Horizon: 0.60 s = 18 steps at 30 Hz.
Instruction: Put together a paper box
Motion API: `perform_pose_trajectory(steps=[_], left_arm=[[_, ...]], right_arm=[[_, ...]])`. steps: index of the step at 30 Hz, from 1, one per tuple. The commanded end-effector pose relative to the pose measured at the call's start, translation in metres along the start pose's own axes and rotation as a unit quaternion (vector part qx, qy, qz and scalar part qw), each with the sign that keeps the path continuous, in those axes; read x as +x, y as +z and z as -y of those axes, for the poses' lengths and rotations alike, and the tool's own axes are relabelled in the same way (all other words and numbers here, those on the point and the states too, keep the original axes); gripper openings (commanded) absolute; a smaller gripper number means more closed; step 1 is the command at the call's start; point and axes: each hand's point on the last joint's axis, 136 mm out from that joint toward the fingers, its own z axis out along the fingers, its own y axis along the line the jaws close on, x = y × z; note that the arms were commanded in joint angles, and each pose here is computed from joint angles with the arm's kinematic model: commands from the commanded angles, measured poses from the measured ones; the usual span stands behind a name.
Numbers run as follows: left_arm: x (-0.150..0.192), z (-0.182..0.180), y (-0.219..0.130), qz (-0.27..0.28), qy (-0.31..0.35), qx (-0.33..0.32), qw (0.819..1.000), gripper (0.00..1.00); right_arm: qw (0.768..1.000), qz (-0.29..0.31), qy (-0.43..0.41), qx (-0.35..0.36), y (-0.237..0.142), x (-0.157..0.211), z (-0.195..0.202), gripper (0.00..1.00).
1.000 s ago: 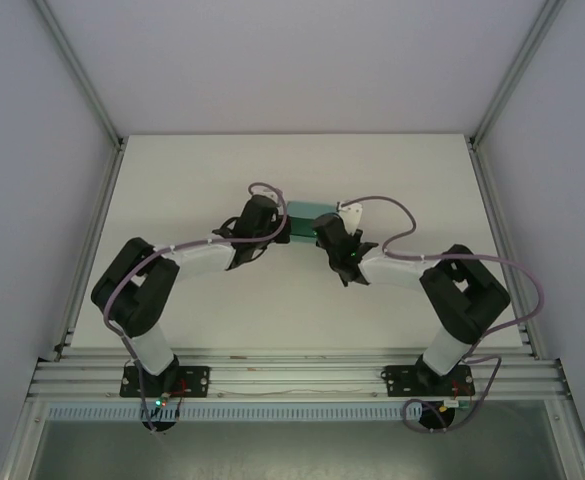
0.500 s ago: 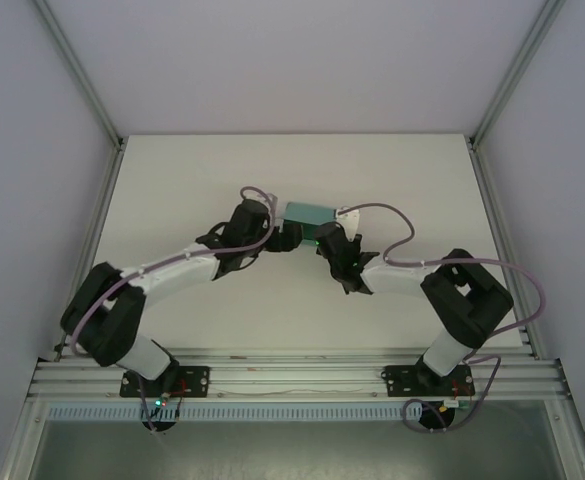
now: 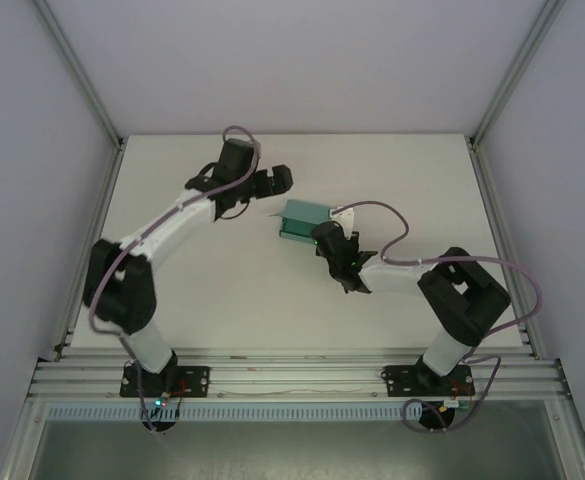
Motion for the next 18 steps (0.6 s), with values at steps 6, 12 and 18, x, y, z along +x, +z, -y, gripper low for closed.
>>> perform_pose_trajectory(steps=[6,12,18], left_arm=[[0.063,-0.001,0.084,-0.179,0.015,0.045,0.983,0.95],[0.087,-0.014,0.094,-0.188,0.007,0.049,0.981,0.75],[0.105,-0.027,0.106,-0.199,0.005,0.045,0.979,0.61]], right_arm=[[0.995,-0.08,-0.048,0.019,0.004,0.052,0.014,0.07],[0.995,-0.089,-0.046,0.007,-0.005,0.051,0.015,0.21],[0.994,-0.087,-0.025,-0.069,-0.038,0.047,0.012,0.67]])
